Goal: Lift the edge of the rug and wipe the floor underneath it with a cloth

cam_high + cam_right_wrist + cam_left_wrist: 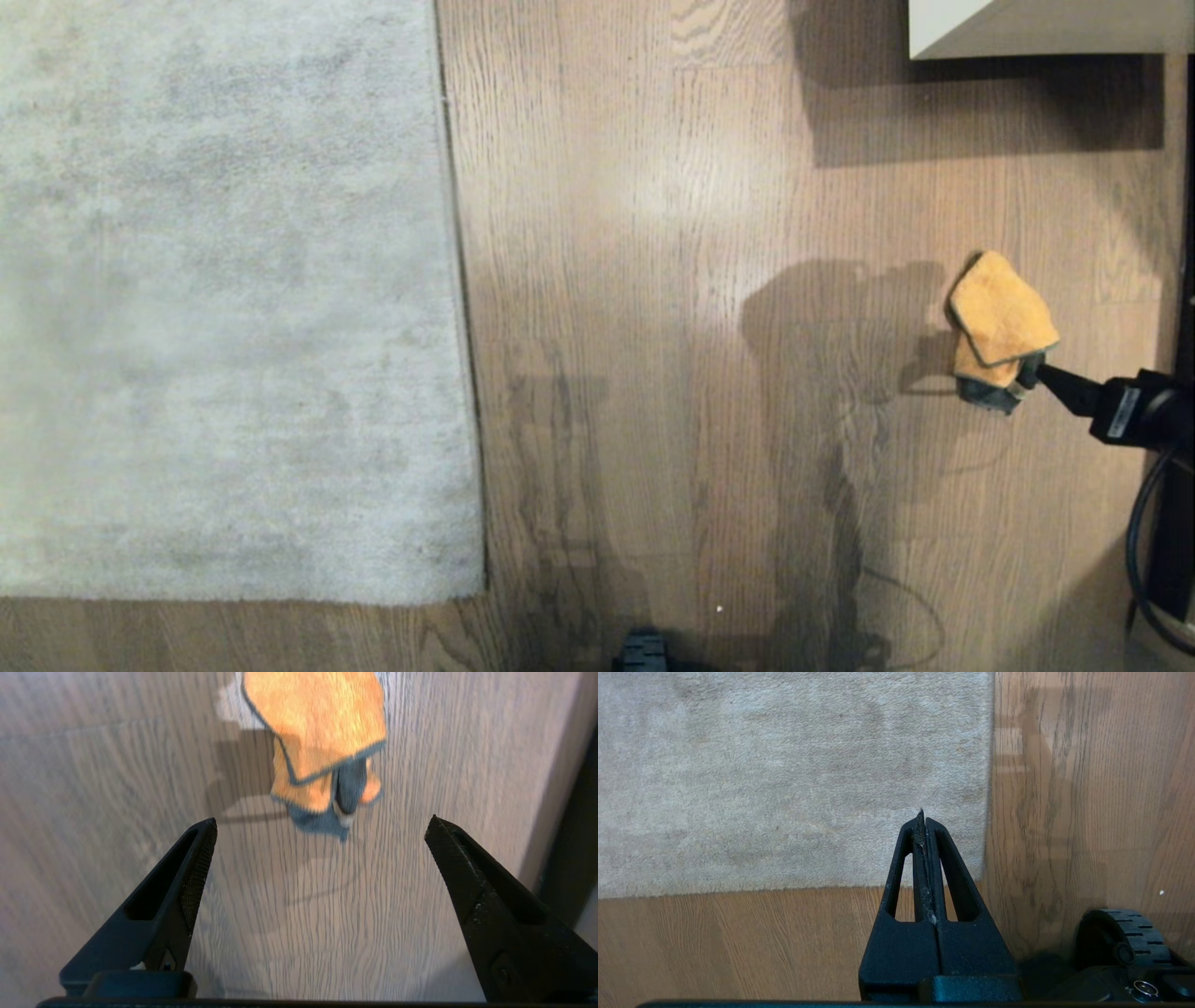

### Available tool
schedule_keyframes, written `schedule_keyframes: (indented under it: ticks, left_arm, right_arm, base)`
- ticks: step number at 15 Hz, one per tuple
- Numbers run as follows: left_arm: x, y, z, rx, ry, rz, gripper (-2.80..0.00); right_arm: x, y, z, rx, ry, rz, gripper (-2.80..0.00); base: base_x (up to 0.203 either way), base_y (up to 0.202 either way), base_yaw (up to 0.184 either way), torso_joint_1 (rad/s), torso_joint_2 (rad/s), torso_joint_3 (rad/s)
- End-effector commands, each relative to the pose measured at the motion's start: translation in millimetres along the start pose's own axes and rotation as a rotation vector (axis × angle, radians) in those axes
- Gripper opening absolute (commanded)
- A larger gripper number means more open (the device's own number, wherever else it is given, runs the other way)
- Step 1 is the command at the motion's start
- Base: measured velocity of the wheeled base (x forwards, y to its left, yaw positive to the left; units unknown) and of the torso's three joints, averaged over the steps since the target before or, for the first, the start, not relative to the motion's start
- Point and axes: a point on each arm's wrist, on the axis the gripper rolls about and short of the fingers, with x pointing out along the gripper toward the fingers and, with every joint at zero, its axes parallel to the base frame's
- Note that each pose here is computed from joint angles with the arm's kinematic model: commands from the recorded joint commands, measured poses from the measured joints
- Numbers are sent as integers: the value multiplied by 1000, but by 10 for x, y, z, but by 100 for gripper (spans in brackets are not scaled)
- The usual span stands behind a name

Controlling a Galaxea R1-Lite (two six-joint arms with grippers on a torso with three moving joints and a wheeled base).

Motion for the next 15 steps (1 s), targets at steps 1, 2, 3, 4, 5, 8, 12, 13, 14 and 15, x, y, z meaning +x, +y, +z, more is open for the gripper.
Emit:
schedule_keyframes:
  ticks: [1, 2, 3, 4, 5, 8, 12, 13, 14, 15]
  left_arm:
    - [0, 0, 0, 0, 0, 0, -280]
    - [0, 0, 0, 0, 0, 0, -280]
    - [0, 0, 0, 0, 0, 0, -280]
    - [0, 0, 0, 0, 0, 0, -280]
    - [0, 0, 0, 0, 0, 0, -280]
    - [0, 0, 0, 0, 0, 0, -280]
    - [0, 0, 0, 0, 0, 0, -280]
    - [0, 0, 0, 0, 0, 0, -280]
    - [0, 0, 0, 0, 0, 0, -280]
    - [0, 0, 0, 0, 0, 0, -280]
  right_arm:
    - [-249, 15, 7, -5, -44, -1, -280]
    - [-300, 21, -2, -7, -49, 0, -280]
    - [-351, 24, -3, -7, -58, 0, -280]
    - [-395, 25, -11, -6, -60, -2, -280]
    - [-450, 28, -27, -5, -63, -3, -280]
    - [-632, 42, -120, -5, -65, -3, -280]
    - [-947, 81, -356, -5, -57, 12, -280]
    - [-1016, 96, -415, -6, -55, 21, -280]
    - [-1082, 107, -456, -8, -55, 28, -280]
    - [-1140, 113, -492, -9, -51, 33, -280]
  base:
    - [0, 0, 0, 0, 0, 0]
    - [0, 0, 0, 0, 0, 0]
    - [0, 0, 0, 0, 0, 0]
    - [0, 0, 0, 0, 0, 0]
    - [0, 0, 0, 0, 0, 0]
    - [0, 0, 0, 0, 0, 0]
    - [0, 0, 0, 0, 0, 0]
    - [0, 0, 0, 0, 0, 0]
    - [0, 0, 0, 0, 0, 0]
    - [0, 0, 0, 0, 0, 0]
